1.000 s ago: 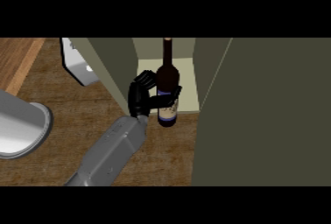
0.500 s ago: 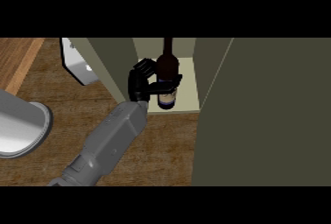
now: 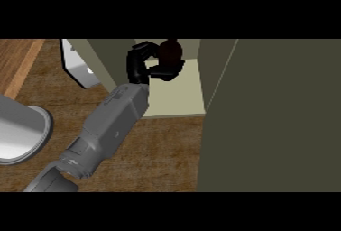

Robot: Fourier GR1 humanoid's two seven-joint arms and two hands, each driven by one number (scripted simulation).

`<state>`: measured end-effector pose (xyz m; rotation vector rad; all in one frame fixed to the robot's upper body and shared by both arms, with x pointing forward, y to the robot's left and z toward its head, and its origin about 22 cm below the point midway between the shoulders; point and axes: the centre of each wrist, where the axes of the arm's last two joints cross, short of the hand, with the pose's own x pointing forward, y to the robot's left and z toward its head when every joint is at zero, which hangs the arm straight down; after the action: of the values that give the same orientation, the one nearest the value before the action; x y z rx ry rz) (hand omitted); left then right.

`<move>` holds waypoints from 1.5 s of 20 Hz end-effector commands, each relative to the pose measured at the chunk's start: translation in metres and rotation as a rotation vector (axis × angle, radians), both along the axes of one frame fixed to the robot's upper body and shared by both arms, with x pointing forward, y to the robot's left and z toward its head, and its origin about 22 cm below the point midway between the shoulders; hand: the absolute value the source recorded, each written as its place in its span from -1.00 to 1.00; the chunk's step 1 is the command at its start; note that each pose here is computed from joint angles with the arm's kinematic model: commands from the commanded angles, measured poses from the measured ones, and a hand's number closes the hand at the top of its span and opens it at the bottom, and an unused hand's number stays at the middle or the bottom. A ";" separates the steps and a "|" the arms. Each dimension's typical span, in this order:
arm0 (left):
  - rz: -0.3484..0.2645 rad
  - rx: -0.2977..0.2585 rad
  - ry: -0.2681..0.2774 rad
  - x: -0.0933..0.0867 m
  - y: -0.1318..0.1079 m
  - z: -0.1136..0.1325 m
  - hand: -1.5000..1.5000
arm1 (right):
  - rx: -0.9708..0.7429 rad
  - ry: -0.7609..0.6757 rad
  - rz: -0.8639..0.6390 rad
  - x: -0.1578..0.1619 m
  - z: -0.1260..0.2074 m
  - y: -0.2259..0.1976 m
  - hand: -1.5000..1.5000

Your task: Pick up the wine, place it into the cabinet and close the cabinet

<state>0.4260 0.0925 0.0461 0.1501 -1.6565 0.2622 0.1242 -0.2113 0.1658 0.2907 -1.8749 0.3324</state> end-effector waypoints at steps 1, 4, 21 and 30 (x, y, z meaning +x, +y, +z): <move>0.097 0.123 0.002 0.014 0.014 0.013 -1.00 | 0.084 -0.040 0.062 -0.021 0.020 -0.001 -1.00; 0.118 0.222 0.042 0.013 0.032 0.001 -1.00 | 0.064 -0.039 0.069 -0.022 0.015 0.001 -1.00; 0.158 0.277 0.055 0.006 0.041 -0.023 -1.00 | 0.061 -0.044 0.092 -0.029 0.019 -0.003 -1.00; 0.000 0.240 -0.073 0.011 0.037 -0.008 -1.00 | 0.082 -0.011 0.071 -0.029 0.014 0.000 -1.00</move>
<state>0.4321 0.1035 0.0362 0.3189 -1.7256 0.0659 0.1203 -0.2051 0.1609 0.3549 -1.8660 0.3360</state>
